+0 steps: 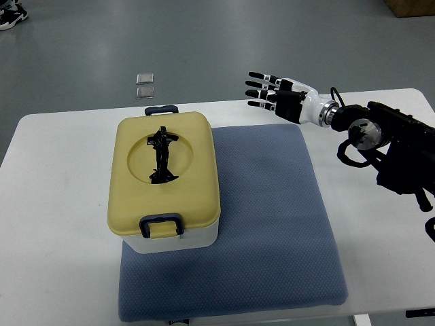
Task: Open white storage box with right hand
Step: 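Move the right hand over the yellow lid toward its black top handle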
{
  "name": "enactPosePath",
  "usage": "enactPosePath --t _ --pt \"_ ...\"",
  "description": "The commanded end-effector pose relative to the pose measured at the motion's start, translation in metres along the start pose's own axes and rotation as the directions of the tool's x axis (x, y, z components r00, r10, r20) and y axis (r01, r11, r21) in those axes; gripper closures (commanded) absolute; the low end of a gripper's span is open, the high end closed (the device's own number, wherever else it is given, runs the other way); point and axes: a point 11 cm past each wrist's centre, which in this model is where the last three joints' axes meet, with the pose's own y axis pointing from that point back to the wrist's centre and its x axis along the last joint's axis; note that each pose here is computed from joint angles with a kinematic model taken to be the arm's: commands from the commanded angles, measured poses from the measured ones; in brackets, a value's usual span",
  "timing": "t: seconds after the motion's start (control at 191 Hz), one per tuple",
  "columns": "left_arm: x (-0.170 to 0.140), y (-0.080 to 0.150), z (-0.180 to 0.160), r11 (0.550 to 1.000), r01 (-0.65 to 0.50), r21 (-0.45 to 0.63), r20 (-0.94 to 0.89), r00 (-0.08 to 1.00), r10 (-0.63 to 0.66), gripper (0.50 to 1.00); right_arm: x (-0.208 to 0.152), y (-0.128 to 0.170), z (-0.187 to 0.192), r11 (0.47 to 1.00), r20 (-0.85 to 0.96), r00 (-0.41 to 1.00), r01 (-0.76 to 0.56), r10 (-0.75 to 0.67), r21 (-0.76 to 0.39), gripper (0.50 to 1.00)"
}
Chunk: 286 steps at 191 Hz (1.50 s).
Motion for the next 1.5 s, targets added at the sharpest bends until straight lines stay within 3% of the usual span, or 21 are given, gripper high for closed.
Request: enactPosePath --t 0.0,0.571,0.933,1.237,1.494 --pt "0.000 0.000 -0.003 1.000 0.000 0.005 0.001 1.000 0.000 0.500 0.000 0.000 0.000 1.000 -0.001 1.000 -0.003 0.003 0.000 0.574" --pt "0.005 0.000 0.000 1.000 -0.022 -0.003 -0.011 1.000 0.022 0.500 0.002 0.000 -0.004 1.000 -0.047 0.999 -0.021 0.020 -0.006 0.574" --pt "0.006 0.000 0.000 1.000 -0.025 -0.003 -0.011 1.000 0.025 0.500 -0.019 -0.010 -0.034 0.998 -0.182 0.982 0.057 -0.058 -0.012 0.574" --pt "0.005 0.000 0.000 1.000 -0.024 -0.003 -0.012 1.000 0.024 0.500 -0.049 -0.015 -0.064 0.985 -0.348 0.923 0.172 -0.162 -0.001 0.574" --pt "0.005 0.000 0.000 1.000 -0.024 -0.003 -0.011 1.000 0.024 0.500 -0.082 -0.017 -0.081 0.958 -0.599 0.762 0.287 -0.246 -0.028 0.574"
